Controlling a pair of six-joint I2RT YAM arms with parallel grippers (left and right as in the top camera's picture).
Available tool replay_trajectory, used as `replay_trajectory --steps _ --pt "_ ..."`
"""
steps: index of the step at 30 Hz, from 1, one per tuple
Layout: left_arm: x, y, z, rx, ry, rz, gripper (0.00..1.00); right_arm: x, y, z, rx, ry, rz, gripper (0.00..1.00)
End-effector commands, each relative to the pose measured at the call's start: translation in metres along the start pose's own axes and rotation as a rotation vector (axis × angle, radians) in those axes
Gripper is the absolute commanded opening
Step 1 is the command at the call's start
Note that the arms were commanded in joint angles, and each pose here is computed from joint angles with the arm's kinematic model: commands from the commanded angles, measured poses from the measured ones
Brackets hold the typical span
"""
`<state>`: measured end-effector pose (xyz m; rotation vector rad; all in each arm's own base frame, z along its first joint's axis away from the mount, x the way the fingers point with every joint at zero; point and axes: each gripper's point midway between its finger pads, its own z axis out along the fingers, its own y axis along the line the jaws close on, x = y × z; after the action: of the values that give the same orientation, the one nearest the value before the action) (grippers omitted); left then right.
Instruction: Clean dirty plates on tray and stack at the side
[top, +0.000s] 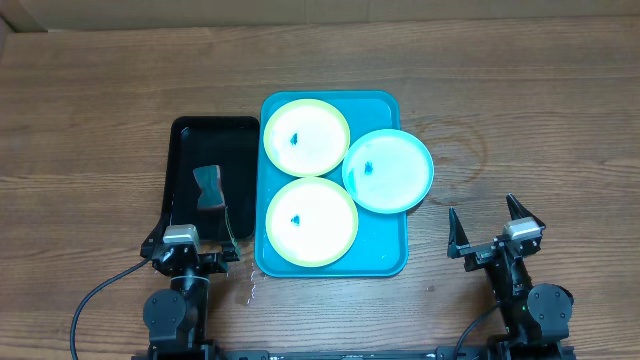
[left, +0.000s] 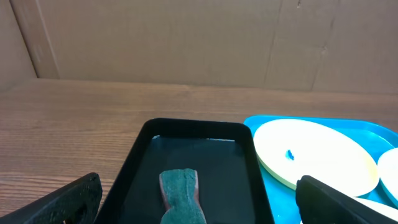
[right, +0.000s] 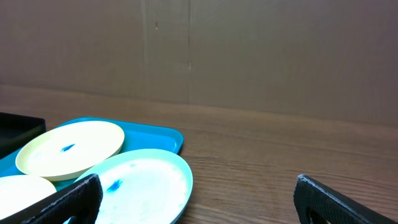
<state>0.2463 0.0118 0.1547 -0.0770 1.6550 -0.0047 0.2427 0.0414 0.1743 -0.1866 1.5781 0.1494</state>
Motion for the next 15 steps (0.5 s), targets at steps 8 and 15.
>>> replay_trajectory --steps 8,15 --pt "0.0024 -0.0023 0.0004 0.011 0.007 0.020 1.00 0.0033 0.0057 0.0005 -0.034 0.004 0.080 1.00" --pt "0.0024 -0.0024 0.0003 0.012 0.007 0.020 1.00 -0.0057 0.0057 0.0005 -0.037 -0.032 0.128 1.00"
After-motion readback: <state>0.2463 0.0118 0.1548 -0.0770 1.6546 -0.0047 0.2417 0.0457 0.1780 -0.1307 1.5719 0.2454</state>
